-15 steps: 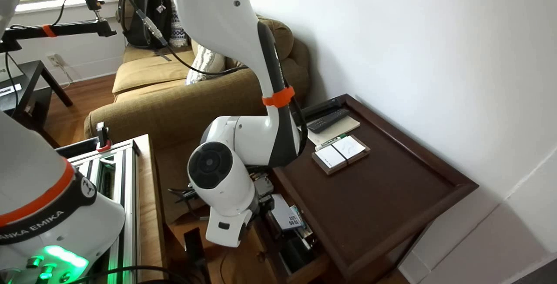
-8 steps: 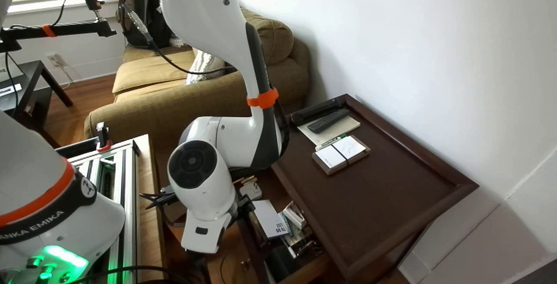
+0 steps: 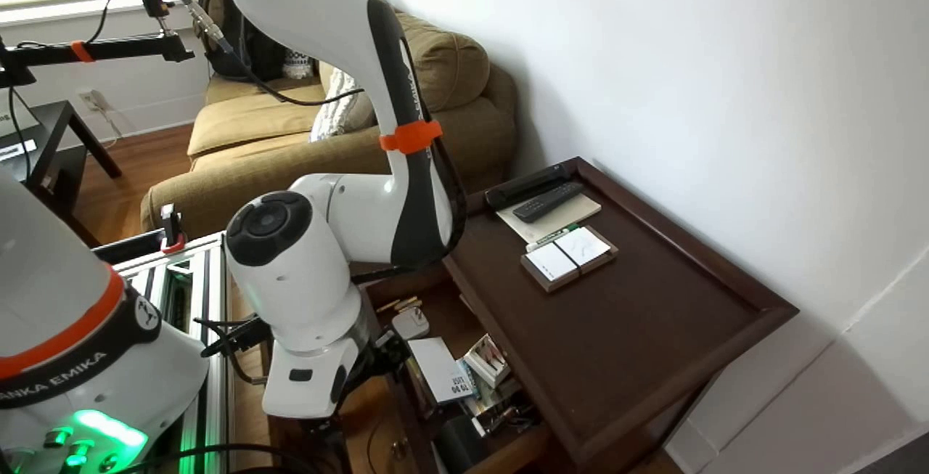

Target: Open the drawer and place the marker into it then close it

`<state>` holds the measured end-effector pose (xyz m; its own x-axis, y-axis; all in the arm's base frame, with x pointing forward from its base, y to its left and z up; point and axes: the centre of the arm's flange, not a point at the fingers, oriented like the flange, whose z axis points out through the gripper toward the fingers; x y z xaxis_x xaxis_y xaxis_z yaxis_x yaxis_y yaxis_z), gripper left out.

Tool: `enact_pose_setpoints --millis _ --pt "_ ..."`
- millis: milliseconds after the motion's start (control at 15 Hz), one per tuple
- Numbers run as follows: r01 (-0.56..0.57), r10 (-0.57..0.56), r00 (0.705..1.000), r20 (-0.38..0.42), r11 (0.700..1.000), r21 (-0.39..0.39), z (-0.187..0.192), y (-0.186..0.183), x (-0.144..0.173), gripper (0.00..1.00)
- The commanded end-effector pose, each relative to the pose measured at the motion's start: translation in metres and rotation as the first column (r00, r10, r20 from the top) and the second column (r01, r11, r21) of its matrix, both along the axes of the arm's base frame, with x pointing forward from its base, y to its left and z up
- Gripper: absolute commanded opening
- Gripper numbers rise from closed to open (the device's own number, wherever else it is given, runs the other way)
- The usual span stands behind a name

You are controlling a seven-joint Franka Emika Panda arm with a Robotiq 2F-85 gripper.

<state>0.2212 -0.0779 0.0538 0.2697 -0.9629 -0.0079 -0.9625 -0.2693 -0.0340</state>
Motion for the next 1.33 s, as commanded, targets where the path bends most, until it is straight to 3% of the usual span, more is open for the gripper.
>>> enact_pose_setpoints --millis 0,267,667,733,933,1267 --pt "-0.065 0.066 0.996 0.053 0.997 -0.031 0.023 0.0 -0.011 1.0" --pt "-0.213 0.214 0.975 0.056 0.977 -0.022 0.04 0.01 0.01 1.0" --pt "-0.467 0.464 0.883 -0.067 0.884 -0.036 0.072 0.044 0.045 1.0" --pt "-0.414 0.413 0.91 -0.029 0.909 -0.054 0.04 0.032 0.037 1.0" --pt "-0.462 0.46 0.887 -0.047 0.885 -0.057 0.044 0.046 0.039 1.0" --pt "-0.464 0.462 0.885 -0.048 0.884 -0.056 0.044 0.044 0.038 1.0"
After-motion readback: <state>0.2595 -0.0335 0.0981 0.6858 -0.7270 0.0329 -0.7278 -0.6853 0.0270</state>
